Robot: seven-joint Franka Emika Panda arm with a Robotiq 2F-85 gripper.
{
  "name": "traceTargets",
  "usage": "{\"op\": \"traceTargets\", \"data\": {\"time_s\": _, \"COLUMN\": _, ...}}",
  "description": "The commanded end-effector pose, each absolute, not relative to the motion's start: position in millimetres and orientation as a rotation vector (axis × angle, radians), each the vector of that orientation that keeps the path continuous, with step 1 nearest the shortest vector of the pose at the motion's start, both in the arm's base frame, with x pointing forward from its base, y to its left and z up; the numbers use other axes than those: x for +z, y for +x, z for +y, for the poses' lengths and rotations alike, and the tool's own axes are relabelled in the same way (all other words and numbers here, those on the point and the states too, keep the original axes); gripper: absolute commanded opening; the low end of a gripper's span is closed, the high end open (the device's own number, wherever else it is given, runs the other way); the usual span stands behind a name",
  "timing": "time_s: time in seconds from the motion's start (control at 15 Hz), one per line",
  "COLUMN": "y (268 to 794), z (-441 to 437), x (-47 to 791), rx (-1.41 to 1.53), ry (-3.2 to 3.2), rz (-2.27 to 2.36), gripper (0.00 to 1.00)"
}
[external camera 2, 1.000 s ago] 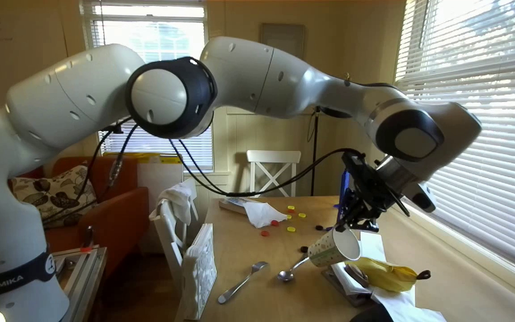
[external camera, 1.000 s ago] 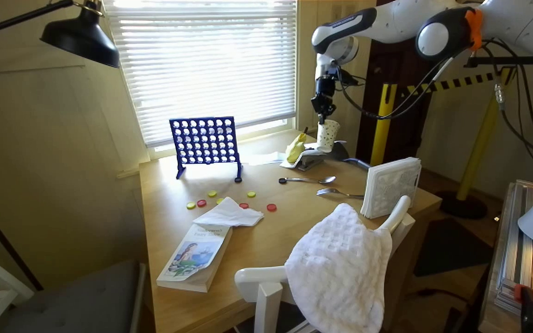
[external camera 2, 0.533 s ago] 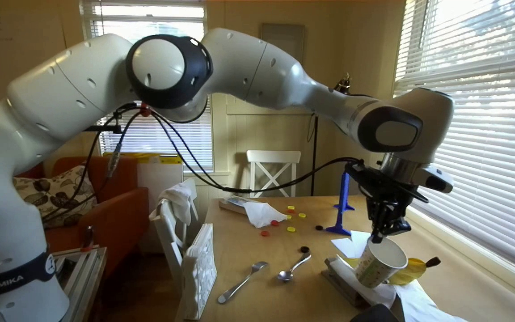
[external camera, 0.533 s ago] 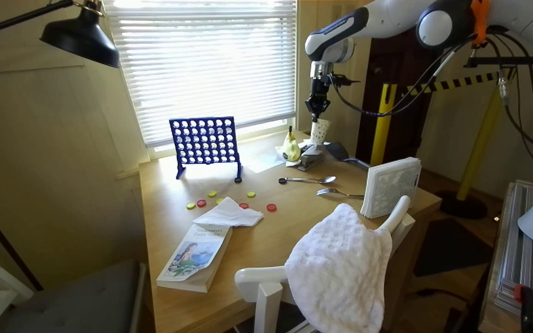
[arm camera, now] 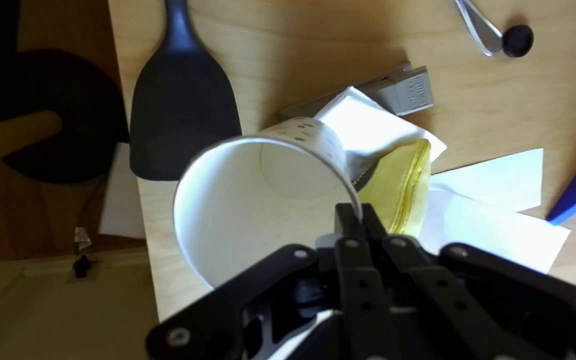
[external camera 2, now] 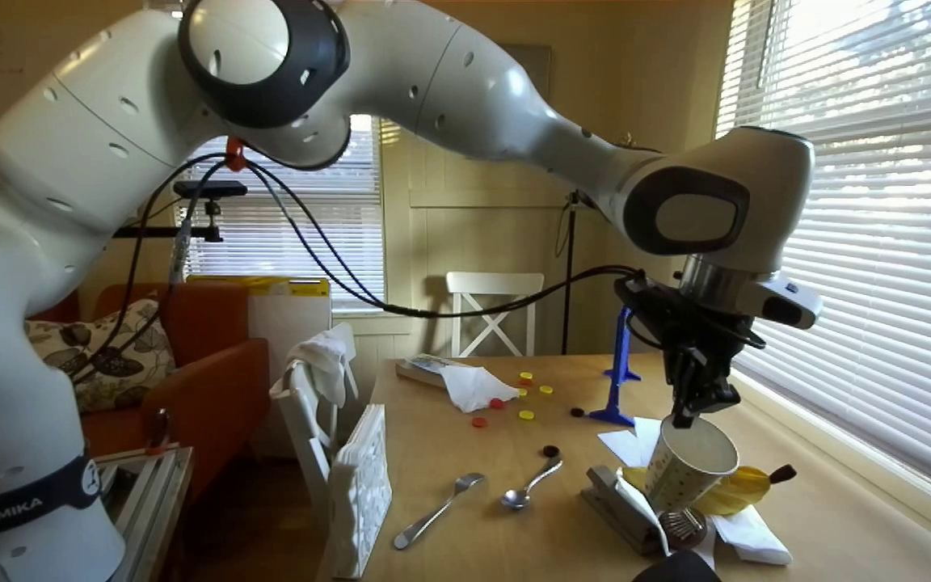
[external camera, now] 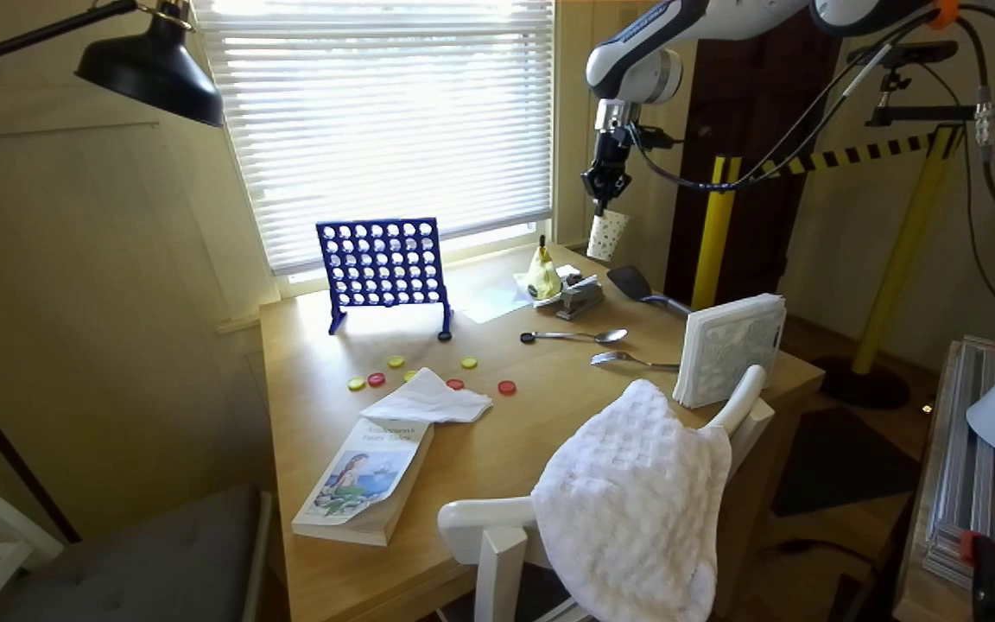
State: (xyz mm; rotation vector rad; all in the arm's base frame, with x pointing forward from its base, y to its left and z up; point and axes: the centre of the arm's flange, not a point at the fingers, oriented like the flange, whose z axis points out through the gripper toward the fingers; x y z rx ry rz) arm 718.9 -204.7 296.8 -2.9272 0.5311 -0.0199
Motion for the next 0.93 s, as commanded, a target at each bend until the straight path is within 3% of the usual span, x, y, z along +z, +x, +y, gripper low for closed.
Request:
{"op": "traceTargets", "data": {"time_s": 0.0, "y": 719.3, "z": -205.3, "x": 295.8, "rx": -0.022, "ry": -2.923, "rz": 0.529, "gripper": 0.03}}
{"op": "traceTargets", "data": {"time_s": 0.53, "y": 706.8, "z": -141.9, "x": 273.7, "rx": 0.238, "ry": -3.136, "rz": 0.598, "gripper": 0.01}}
{"op": "traceTargets", "data": {"time_s": 0.87, "y": 704.0, "z": -90.5, "x": 257.4, "rx": 0.099, "ry": -3.251, "rz": 0.579, "gripper": 0.01}}
